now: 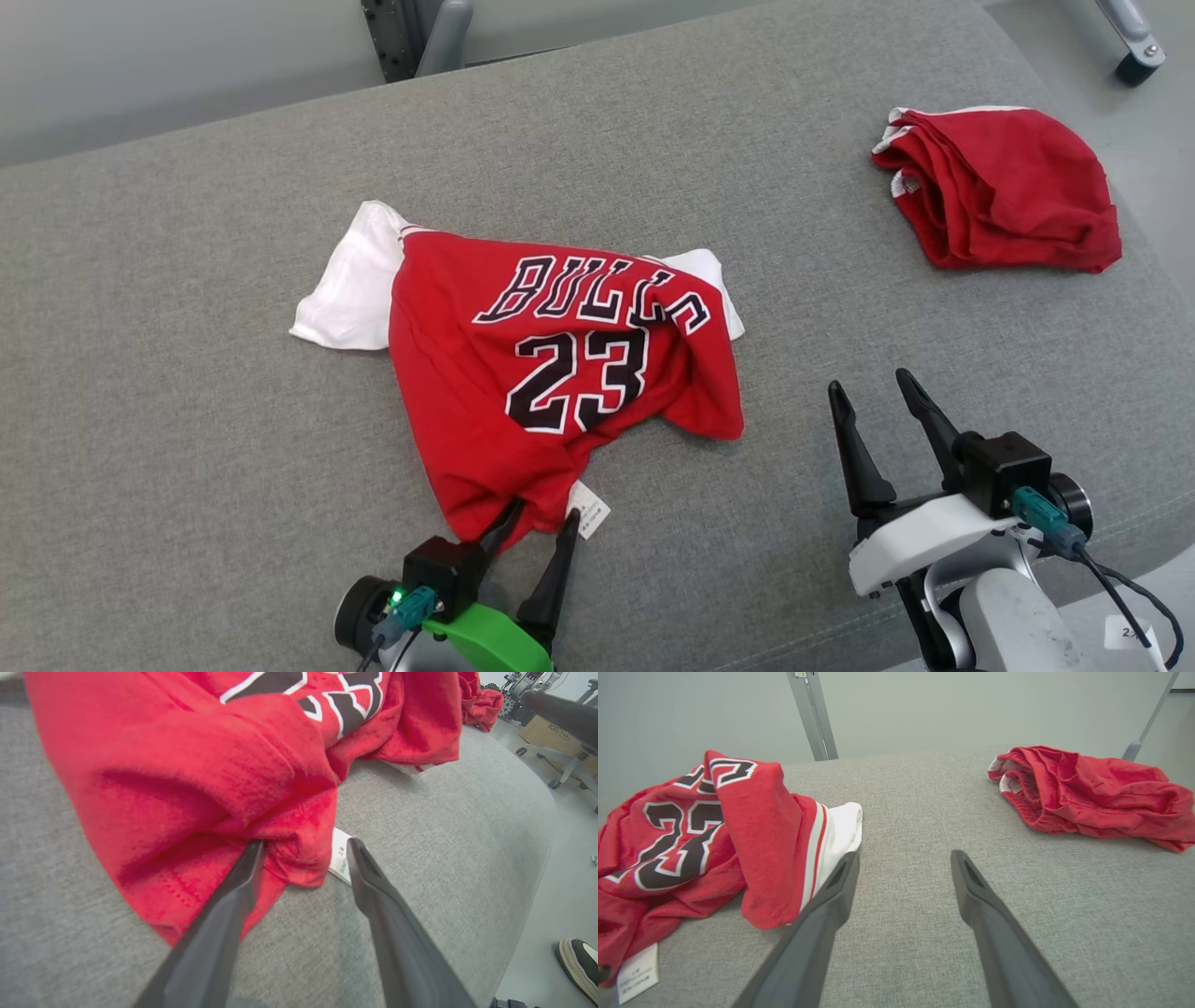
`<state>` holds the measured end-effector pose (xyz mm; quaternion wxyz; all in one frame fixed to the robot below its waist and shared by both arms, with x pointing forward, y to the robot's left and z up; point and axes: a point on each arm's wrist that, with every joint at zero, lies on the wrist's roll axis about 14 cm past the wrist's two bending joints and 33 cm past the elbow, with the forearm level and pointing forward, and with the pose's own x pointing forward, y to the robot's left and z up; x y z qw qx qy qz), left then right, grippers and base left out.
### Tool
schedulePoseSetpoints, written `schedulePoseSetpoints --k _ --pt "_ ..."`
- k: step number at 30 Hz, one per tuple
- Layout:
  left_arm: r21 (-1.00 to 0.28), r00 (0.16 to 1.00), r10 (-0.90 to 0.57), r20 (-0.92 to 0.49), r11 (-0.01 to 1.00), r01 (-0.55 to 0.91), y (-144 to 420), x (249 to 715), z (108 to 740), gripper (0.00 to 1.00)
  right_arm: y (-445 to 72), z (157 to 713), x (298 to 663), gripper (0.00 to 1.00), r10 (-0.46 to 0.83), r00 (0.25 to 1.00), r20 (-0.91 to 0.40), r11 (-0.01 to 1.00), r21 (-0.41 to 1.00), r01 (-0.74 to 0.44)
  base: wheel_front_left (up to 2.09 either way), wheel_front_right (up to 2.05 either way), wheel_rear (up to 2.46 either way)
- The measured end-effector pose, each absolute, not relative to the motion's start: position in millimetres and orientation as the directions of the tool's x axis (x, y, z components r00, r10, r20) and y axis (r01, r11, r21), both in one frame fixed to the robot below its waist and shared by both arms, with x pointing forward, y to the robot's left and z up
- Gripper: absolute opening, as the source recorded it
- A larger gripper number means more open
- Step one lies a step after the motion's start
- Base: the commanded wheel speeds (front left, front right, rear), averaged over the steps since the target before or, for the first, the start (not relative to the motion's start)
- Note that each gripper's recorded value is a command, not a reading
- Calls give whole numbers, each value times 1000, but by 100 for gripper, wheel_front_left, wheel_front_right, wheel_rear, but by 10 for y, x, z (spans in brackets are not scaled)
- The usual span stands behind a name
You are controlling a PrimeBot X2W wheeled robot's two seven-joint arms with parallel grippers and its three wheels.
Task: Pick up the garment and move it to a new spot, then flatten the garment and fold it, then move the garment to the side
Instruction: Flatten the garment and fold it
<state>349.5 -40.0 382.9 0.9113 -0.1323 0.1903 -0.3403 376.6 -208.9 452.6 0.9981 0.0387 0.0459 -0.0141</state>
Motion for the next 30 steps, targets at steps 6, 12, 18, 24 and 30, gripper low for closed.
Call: schedulePoseSetpoints --k 6,12,18,24,30 --pt "-367 702 -669 -243 734 572 -399 3524 3871 0 -2087 4526 3768 100 -25 995 -92 996 86 33 0 0 0" --pt "-354 747 -648 -149 740 572 -357 3672 4171 0 -2112 4570 3767 100 -35 996 -78 994 98 43 0 0 0" --pt "-296 825 -565 2 788 540 -87 3881 4681 0 -2034 4546 3719 100 -21 996 -81 989 141 32 0 0 0" --pt "-175 911 -390 132 896 408 627 4246 5166 0 -1786 4614 3785 100 49 997 -56 983 178 -38 0 0 0" --pt "27 916 -364 167 931 365 1087 4721 5457 0 -1725 4660 3867 100 69 997 -41 982 179 -60 0 0 0"
